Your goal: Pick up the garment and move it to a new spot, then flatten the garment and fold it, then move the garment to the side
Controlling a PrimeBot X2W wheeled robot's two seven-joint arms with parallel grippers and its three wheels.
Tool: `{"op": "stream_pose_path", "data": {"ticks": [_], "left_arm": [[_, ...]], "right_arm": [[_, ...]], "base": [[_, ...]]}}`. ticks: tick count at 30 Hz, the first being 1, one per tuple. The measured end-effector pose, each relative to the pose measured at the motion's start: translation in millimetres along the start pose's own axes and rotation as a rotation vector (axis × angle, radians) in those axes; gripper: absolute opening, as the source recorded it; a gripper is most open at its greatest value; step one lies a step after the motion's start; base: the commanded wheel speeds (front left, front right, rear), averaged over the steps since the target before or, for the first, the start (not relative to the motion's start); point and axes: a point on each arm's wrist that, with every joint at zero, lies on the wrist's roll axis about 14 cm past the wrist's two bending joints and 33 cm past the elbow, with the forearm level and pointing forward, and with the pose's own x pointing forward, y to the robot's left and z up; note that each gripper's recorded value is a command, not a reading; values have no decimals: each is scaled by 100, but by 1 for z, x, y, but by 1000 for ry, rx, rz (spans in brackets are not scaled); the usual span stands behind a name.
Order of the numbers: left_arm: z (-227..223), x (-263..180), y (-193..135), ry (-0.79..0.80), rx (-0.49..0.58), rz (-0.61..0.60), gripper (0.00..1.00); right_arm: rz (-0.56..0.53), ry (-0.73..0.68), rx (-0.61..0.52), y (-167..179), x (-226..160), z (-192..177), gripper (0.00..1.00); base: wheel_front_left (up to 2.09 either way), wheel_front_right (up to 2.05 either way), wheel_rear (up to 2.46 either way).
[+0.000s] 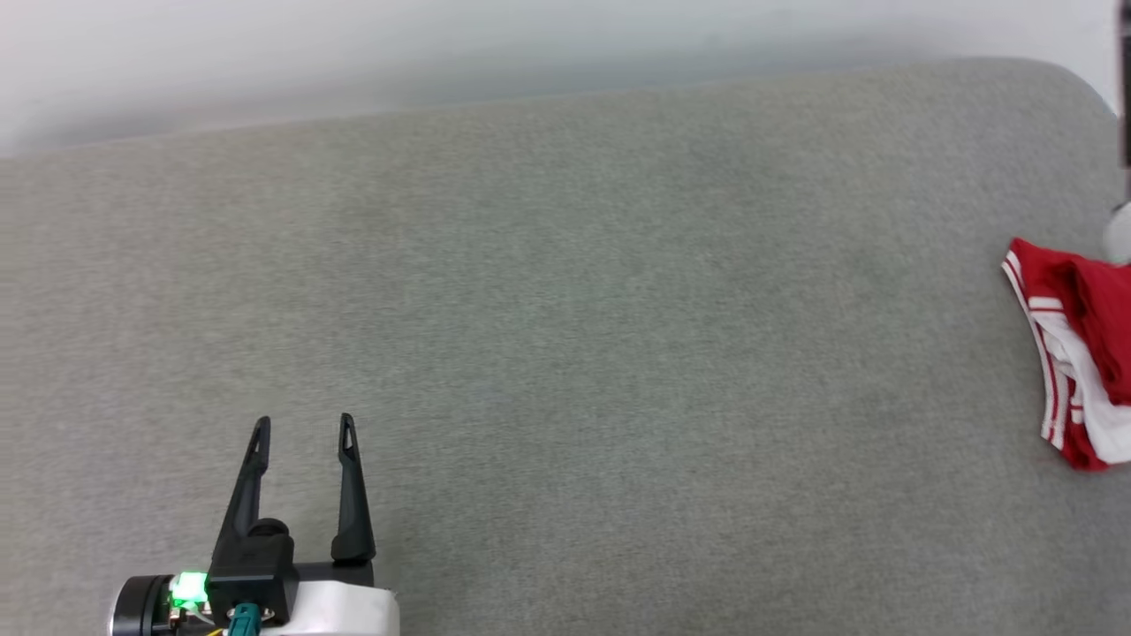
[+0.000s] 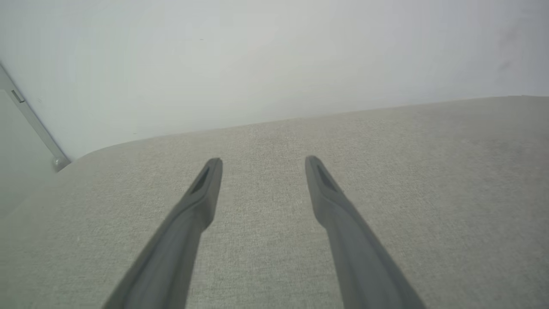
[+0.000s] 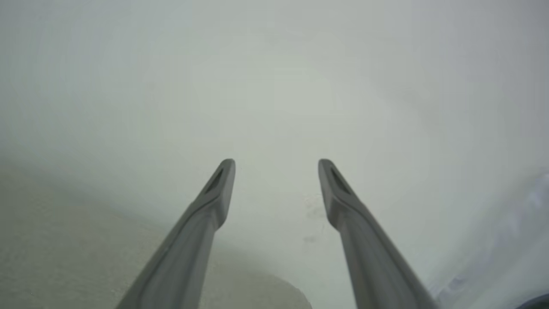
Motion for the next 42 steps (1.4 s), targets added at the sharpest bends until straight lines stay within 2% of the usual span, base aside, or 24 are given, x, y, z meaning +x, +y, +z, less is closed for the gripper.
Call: {"op": "stream_pose_path", "data": {"ticks": [8, 16, 22, 28, 34, 42], "left_arm": [[11, -17, 17, -20, 3, 51, 100], [15, -36, 26, -21, 7, 80, 100], [15, -52, 29, -15, 7, 86, 100], [15, -64, 25, -14, 12, 71, 100], [16, -68, 21, -18, 8, 56, 100], [17, -70, 22, -20, 5, 58, 100]], "right_arm": [[73, -166, 222, 77, -28, 46, 100], [105, -50, 367, 126, -78, 20, 100], [79, 61, 435, 140, -124, -3, 100], [20, 140, 482, 140, -168, -16, 100], [6, 184, 513, 143, -190, -23, 100], [-1, 208, 539, 146, -201, -26, 100]], "base": [[0, 0, 0], [0, 0, 0], [0, 0, 0], [0, 0, 0], [0, 0, 0], [0, 0, 0]]}}
